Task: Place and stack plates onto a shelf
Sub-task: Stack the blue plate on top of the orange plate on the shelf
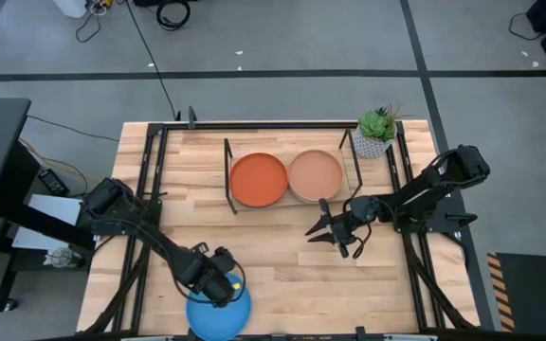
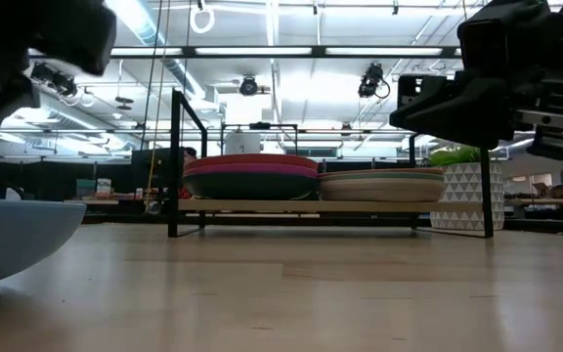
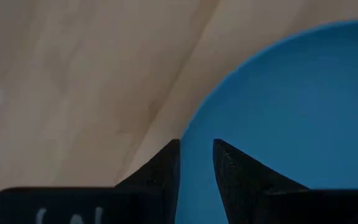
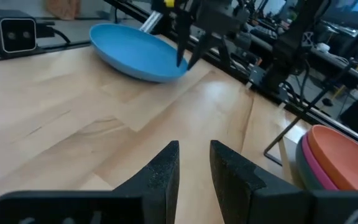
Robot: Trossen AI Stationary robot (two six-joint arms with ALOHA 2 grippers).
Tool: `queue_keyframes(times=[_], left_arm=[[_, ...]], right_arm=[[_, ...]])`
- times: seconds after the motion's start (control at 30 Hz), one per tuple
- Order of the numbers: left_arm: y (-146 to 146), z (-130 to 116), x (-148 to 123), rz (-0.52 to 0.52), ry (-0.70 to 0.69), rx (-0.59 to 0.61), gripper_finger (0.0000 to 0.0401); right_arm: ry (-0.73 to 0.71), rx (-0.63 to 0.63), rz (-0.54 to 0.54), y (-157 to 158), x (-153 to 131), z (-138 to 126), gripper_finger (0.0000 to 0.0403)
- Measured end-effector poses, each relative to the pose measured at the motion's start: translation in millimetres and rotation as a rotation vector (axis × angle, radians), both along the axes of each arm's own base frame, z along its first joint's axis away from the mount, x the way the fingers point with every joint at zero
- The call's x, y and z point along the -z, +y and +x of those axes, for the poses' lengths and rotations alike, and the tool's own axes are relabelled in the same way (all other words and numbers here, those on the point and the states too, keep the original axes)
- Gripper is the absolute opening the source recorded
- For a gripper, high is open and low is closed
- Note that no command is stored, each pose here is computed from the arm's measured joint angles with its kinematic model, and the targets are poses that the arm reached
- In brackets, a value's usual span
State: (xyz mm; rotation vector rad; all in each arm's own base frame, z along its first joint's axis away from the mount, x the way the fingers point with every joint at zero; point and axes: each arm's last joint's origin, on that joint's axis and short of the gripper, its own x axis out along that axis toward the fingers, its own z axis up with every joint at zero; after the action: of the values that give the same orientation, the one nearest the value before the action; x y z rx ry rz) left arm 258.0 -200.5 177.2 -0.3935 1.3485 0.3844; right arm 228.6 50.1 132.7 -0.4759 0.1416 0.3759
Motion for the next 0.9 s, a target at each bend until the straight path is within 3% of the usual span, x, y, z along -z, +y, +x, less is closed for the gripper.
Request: queue_keyframes(times=[0.17,0.37,0.7,0.9], left_arm=[[4.0,-7.3,11.6,0.021,0.028,-0.013,0.0102],[2.0,-5.4,14.6,-0.039,0.018,-0.004,0.0102],[8.1,-10.1,-7.1,-0.045,-0.038,-0.036,0.0102],[12.8,-16.2,-5.3,0.006,0.028,-0.044,0.0102]], right_arm=[[0.002,0.003,0.007,-1.1,0.0,0.2,0.0096],[0.006,0.003,0.010,-1.0,0.2,0.2,0.0096],[0.025,0.013,0.051,-1.0,0.7,0.0,0.0096],[0.047,0.019,0.069,-1.1,2.1,-0.3,0.0096]])
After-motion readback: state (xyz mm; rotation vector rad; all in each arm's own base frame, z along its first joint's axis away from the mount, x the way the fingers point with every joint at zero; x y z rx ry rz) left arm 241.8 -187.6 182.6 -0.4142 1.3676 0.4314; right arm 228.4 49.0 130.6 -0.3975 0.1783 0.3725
